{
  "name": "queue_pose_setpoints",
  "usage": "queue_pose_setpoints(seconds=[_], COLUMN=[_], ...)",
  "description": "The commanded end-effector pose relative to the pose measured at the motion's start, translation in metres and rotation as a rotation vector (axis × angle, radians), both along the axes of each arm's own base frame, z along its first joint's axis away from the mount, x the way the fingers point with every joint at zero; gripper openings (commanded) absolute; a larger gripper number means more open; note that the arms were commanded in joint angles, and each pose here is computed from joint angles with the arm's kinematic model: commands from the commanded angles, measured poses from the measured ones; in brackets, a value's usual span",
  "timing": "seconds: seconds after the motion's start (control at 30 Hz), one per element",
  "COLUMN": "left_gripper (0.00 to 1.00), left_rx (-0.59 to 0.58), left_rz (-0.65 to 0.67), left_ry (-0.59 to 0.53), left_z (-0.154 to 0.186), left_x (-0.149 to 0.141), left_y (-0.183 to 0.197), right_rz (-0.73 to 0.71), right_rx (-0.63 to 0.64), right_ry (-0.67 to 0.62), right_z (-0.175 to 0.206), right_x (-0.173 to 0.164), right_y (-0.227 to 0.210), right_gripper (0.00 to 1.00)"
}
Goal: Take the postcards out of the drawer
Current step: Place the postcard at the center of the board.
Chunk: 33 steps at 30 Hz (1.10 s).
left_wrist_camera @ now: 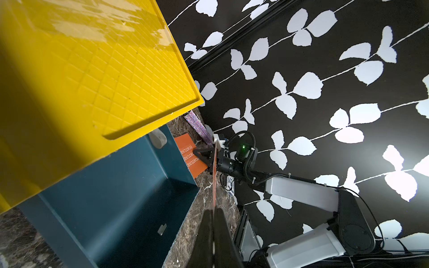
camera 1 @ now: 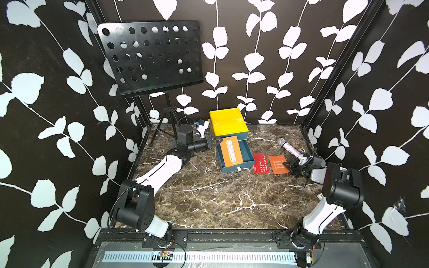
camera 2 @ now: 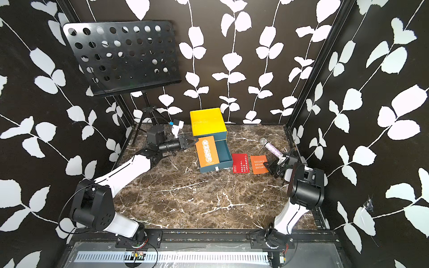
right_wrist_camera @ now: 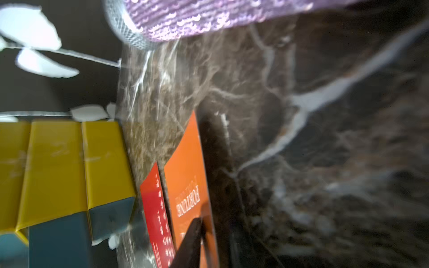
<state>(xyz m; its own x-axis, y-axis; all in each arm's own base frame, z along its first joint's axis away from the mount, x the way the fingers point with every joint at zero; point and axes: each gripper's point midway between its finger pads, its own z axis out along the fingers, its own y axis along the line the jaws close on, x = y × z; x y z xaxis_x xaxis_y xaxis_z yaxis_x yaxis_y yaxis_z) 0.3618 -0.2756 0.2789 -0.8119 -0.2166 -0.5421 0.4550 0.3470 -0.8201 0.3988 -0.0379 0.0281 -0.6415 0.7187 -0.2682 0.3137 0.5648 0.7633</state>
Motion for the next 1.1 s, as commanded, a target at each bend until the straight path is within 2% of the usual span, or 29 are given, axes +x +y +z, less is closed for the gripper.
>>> queue_pose_setpoints(seconds=[0.0,0.13,0.33,0.47,0.63,0.87,1.07], left_gripper=[0.0,0.0,0.0,0.0,0.0,0.0,0.0], left_rx=[-0.012,-0.019,-0.021,-0.017,-0.031,-0.068,-0.127], left_rz=[-0.016,-0.021,-0.029,-0.038,-0.059,-0.118,-0.152], left_ry=[-0.034,-0.034,-0.047,-0.058,-0.05,-0.055,-0.059], left_z=[0.009,0.011,0.017,0.019,0.018,0.028,0.038], left_x=[0.0,0.002,0.0,-0.004,-0.005,-0.007,-0.005], left_y=[-0.002,-0.003,-0.004,-0.008,-0.019,-0.04,-0.056], right_rz=[-0.023,-0.035,-0.049,-0.017,0.148,0.317,0.396], right_rx=[-0.062,-0.138,-0.301,-0.257,-0.127,-0.092,-0.076], right_ry=[0.077,0.119,0.156,0.045,-0.126,-0.321,-0.494], right_z=[-0.015,-0.011,0.016,0.054,0.106,0.171,0.221], right_x=[-0.011,-0.019,-0.035,-0.032,-0.024,-0.034,-0.05], right_y=[-0.013,-0.025,-0.042,-0.027,0.028,0.097,0.139], right_gripper=[0.36,0.43,0.5,0.51,0.53,0.58,0.69])
